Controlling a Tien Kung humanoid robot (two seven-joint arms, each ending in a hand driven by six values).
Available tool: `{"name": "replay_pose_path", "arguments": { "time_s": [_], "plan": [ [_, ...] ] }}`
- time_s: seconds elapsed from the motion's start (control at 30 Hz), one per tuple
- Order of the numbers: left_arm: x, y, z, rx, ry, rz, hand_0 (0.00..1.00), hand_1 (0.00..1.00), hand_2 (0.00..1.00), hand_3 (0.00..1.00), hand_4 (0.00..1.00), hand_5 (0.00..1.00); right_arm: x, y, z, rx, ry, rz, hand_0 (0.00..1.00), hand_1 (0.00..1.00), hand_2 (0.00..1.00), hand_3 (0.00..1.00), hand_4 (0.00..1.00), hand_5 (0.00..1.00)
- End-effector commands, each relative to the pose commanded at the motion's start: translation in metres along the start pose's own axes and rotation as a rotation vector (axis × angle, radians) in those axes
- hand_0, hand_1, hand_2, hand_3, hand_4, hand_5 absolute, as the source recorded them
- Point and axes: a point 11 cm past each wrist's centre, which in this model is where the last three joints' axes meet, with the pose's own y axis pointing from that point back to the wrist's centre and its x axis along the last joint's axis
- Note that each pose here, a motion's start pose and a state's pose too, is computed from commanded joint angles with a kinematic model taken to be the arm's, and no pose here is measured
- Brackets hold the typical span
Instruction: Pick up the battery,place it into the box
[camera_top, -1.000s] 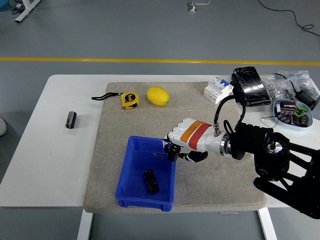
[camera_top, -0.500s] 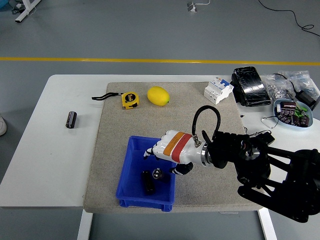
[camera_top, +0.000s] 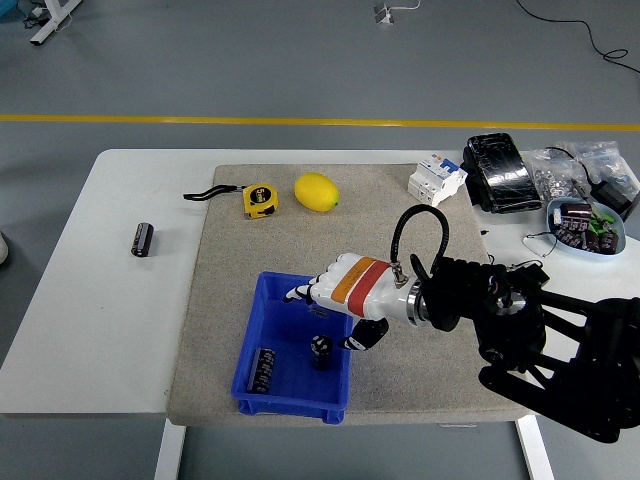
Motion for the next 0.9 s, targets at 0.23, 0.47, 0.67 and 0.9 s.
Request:
{"name": "replay_pose_path", "arguments": {
  "time_s": [0.23, 0.47, 0.67, 0.9],
  "plan": [
    [-0.002, 0.000, -0.001, 0.001, -0.001, -0.004, 0.670, 0.634, 0.654, 0.635, 0.652, 0.680, 0.019, 0.009, 0.024, -0.054, -0.050, 0.085, 0.417, 0.468, 0.731, 0.891, 0.866, 0.111],
    [-0.002, 0.000, 0.002, -0.008, 0.002, -0.007, 0.670, 0.630, 0.653, 0.635, 0.652, 0.680, 0.025, 0.028, 0.072, -0.171, -0.140, 0.172, 0.414, 0.462, 0.725, 0.881, 0.871, 0.120],
    [-0.004, 0.000, 0.004, -0.015, 0.007, -0.008, 0.670, 0.627, 0.653, 0.635, 0.652, 0.680, 0.013, 0.050, 0.109, -0.280, -0.210, 0.211, 0.412, 0.463, 0.724, 0.871, 0.871, 0.123],
    [-0.007, 0.000, 0.002, -0.013, 0.013, -0.004, 0.670, 0.625, 0.651, 0.636, 0.652, 0.681, -0.005, 0.083, 0.148, -0.400, -0.345, 0.309, 0.423, 0.463, 0.720, 0.861, 0.873, 0.123]
  ]
}}
